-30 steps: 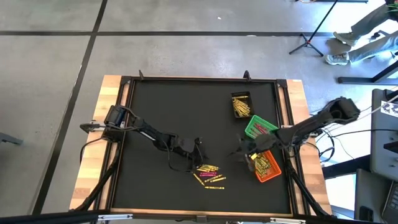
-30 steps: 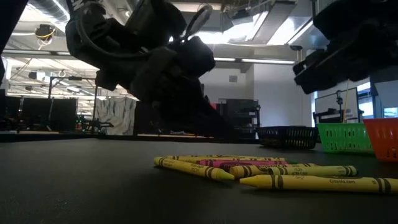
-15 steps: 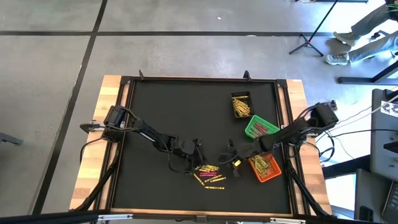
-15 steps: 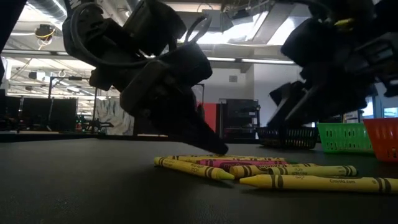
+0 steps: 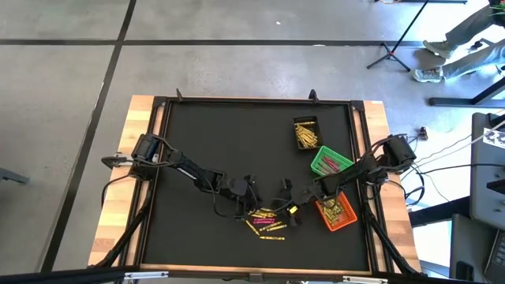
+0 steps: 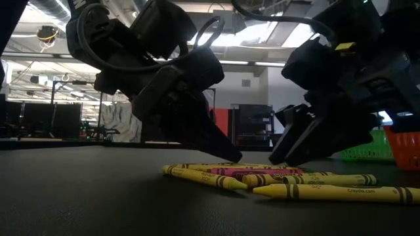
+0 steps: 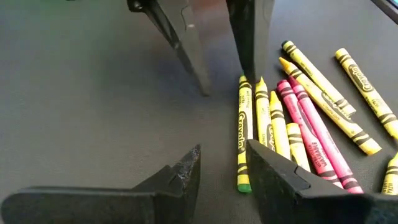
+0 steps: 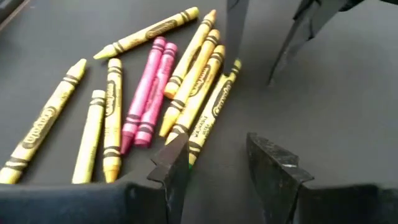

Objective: Sort crayons
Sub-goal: Put the green crayon into the orange basket

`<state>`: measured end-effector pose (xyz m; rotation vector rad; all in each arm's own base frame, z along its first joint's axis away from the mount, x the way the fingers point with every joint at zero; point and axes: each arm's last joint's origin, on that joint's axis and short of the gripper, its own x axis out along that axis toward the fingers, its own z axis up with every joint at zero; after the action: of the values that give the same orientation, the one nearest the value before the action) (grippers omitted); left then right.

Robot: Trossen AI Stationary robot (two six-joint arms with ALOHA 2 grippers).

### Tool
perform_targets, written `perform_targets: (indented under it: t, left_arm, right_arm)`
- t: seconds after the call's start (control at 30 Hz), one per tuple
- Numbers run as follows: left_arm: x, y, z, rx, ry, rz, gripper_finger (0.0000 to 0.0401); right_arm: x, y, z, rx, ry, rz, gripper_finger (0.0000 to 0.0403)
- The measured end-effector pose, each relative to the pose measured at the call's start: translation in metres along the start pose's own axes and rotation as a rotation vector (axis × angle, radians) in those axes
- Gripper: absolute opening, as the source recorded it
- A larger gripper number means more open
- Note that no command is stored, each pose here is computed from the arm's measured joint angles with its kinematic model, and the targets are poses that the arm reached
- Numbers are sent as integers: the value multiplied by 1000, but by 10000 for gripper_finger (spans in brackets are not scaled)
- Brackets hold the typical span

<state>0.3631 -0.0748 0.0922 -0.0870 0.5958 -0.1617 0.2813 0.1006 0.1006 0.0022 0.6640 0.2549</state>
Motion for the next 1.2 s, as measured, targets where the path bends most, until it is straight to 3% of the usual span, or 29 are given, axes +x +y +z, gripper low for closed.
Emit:
perform_targets:
  t: [0.43,0.73,1.2]
  left_arm:
    - [0,0,0,-1,-3,1,114]
    - [0,0,1,0,-10,0,114]
    - [0,1,1,0,-12,15,114]
  right_arm:
    - [-4,-5,-2,-48,33,-142,158]
    - [-11,-1,9,-8,-22,-53,158]
    - [0,-2,0,17,-10,-58,158]
